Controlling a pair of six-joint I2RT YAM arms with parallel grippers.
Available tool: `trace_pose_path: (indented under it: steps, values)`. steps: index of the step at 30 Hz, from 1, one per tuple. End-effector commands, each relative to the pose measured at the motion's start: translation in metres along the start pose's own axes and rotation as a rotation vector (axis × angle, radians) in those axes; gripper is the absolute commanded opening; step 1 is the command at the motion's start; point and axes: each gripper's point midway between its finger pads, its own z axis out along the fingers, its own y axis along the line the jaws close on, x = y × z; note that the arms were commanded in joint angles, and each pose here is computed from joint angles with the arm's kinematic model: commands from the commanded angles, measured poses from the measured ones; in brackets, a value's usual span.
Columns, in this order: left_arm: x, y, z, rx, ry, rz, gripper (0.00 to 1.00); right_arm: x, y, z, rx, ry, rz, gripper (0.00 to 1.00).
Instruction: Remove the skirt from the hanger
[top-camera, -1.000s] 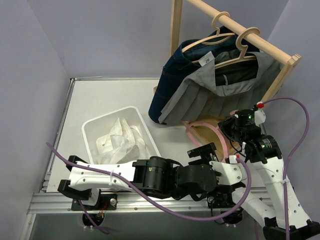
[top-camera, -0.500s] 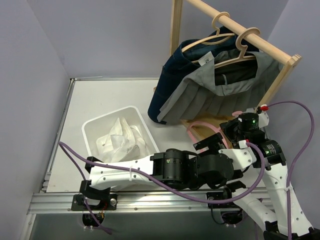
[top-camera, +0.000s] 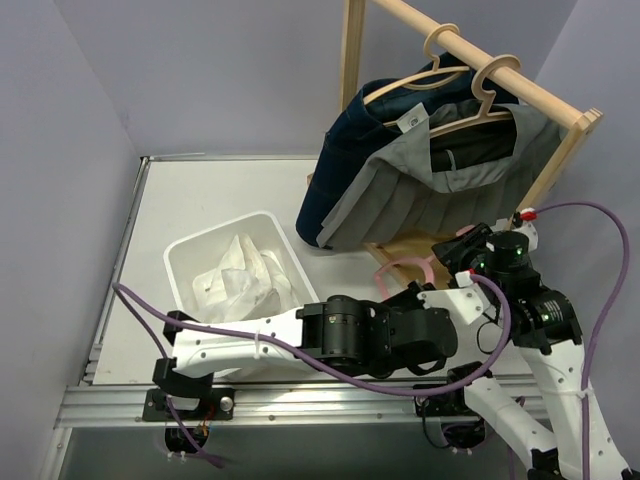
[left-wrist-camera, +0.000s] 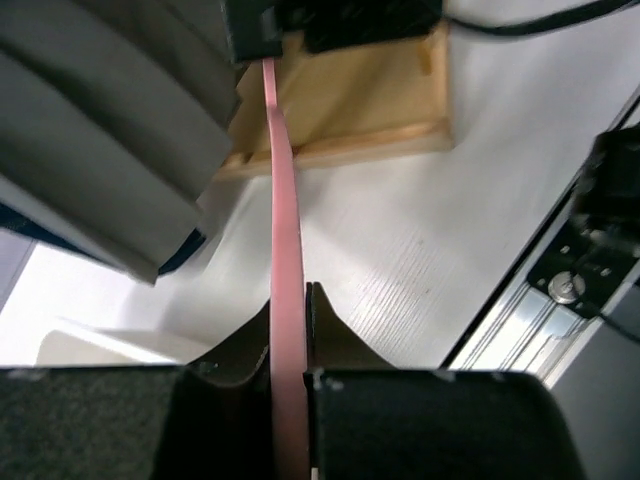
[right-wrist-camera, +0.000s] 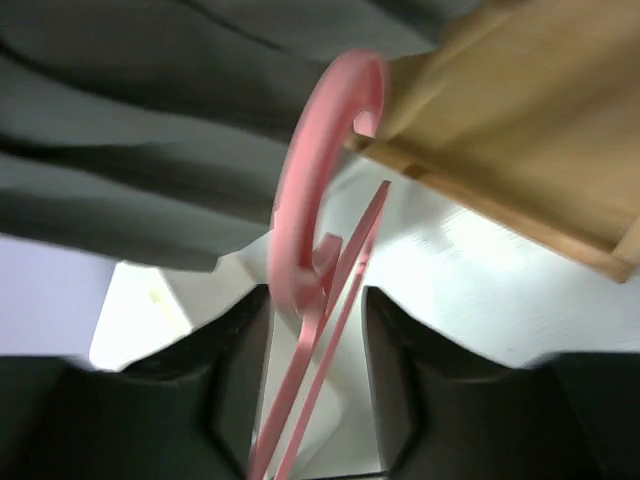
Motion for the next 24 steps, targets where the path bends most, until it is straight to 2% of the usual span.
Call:
trace_pose_path:
  steps: [1,3,6,9,11,14,15,16,17,24]
  values:
    - [-0.005,0.048,-0.028,-0.086,-0.053,-0.102,0.02,0.005,0.027,-0.027,-0.181,0.043,-0.098,0.47]
    - [-0.004,0.056,-0.035,-0.087,-0.067,-0.118,0.02,0.011,0.027,-0.033,-0.209,0.065,-0.115,0.60]
    - [0.004,0.071,-0.047,-0.100,-0.070,-0.117,0.02,0.017,0.035,-0.050,-0.295,0.086,-0.118,0.73]
    - [0.010,0.086,-0.057,-0.101,-0.080,-0.119,0.02,0.015,0.029,-0.068,-0.321,0.052,-0.125,0.79]
    - [0.006,0.091,-0.066,-0.045,-0.108,-0.156,0.02,0.012,0.018,-0.077,-0.304,0.021,-0.143,0.78]
    - [-0.006,0.099,-0.081,0.028,-0.166,-0.225,0.02,0.010,0.003,-0.087,-0.265,-0.008,-0.176,0.62]
    - [-0.014,0.099,-0.085,0.060,-0.201,-0.244,0.02,0.007,-0.001,-0.090,-0.252,-0.022,-0.181,0.32]
    - [-0.019,0.103,-0.090,0.081,-0.226,-0.264,0.02,0.008,-0.005,-0.096,-0.252,-0.029,-0.185,0.12]
    - [-0.025,0.109,-0.090,0.086,-0.247,-0.286,0.02,0.006,-0.005,-0.100,-0.257,-0.039,-0.187,0.00]
    - [-0.065,0.128,-0.099,0.174,-0.384,-0.349,0.02,0.012,-0.015,-0.118,-0.300,-0.052,-0.207,0.00]
